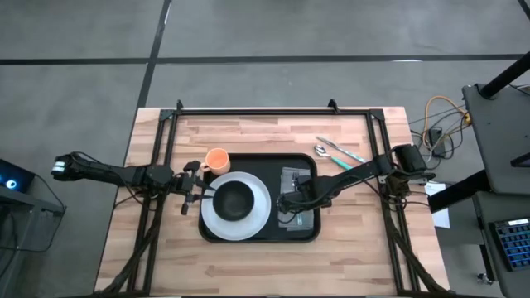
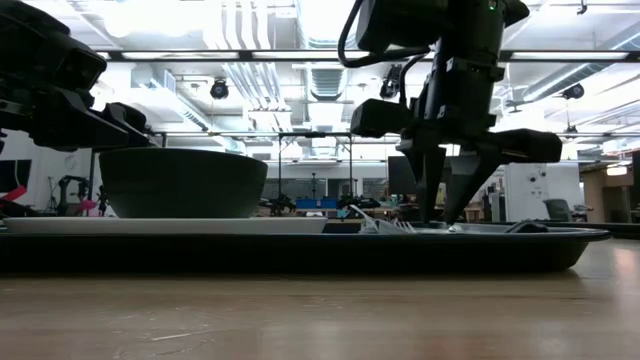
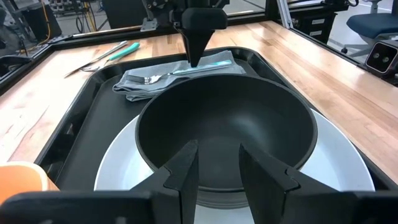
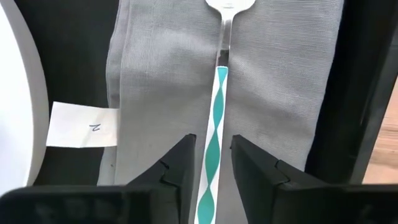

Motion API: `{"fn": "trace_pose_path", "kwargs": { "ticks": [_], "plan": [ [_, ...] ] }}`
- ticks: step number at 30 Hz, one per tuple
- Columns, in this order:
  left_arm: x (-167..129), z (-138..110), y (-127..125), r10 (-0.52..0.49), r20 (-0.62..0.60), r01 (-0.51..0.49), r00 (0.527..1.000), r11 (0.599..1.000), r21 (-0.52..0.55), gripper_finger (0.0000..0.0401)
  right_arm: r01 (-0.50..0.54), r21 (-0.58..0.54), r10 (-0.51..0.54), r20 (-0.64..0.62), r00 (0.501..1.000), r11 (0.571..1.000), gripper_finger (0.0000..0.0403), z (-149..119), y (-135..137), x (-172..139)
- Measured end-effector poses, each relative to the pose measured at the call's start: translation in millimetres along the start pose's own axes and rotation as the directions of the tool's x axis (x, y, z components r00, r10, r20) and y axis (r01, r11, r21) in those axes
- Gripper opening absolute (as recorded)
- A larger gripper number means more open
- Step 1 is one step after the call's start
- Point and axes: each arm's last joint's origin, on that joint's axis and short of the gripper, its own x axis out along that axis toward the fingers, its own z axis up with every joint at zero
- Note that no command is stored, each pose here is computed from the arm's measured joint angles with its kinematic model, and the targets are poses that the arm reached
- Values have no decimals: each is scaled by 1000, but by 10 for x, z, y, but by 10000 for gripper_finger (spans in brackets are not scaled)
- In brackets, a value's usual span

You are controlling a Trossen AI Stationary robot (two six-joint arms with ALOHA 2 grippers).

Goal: Set up tray
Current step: Put the green spoon on the gray napkin

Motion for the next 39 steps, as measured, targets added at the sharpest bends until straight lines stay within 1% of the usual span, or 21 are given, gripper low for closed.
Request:
{"fn": "trace_pose_path", "kwargs": {
  "ticks": [6, 16, 22, 27, 31, 35, 39],
  "plan": [
    [0, 0, 0, 0, 0, 0, 1000, 1000, 0, 96, -3, -29, 3, 0, 1000, 1000, 102, 2, 1, -11],
    [0, 0, 0, 0, 0, 0, 1000, 1000, 0, 96, -32, -137, 32, -5, 999, 990, 83, 69, 81, -77],
    [0, 0, 0, 0, 0, 0, 1000, 1000, 0, 96, -20, -177, 22, 5, 1000, 984, 77, 242, 61, -110],
    [0, 0, 0, 0, 0, 0, 1000, 1000, 0, 96, -10, -194, 13, 14, 1000, 981, 83, 421, 25, -160],
    [0, 0, 0, 0, 0, 0, 1000, 1000, 0, 96, -14, -235, 20, 20, 1000, 972, 89, 556, 13, -191],
    [0, 0, 0, 0, 0, 0, 1000, 1000, 0, 96, 2, -275, 5, 25, 1000, 962, 95, 678, -21, -219],
    [0, 0, 0, 0, 0, 0, 1000, 1000, 0, 96, 40, -306, -33, 29, 999, 951, 100, 806, -86, -251]
  ]
}}
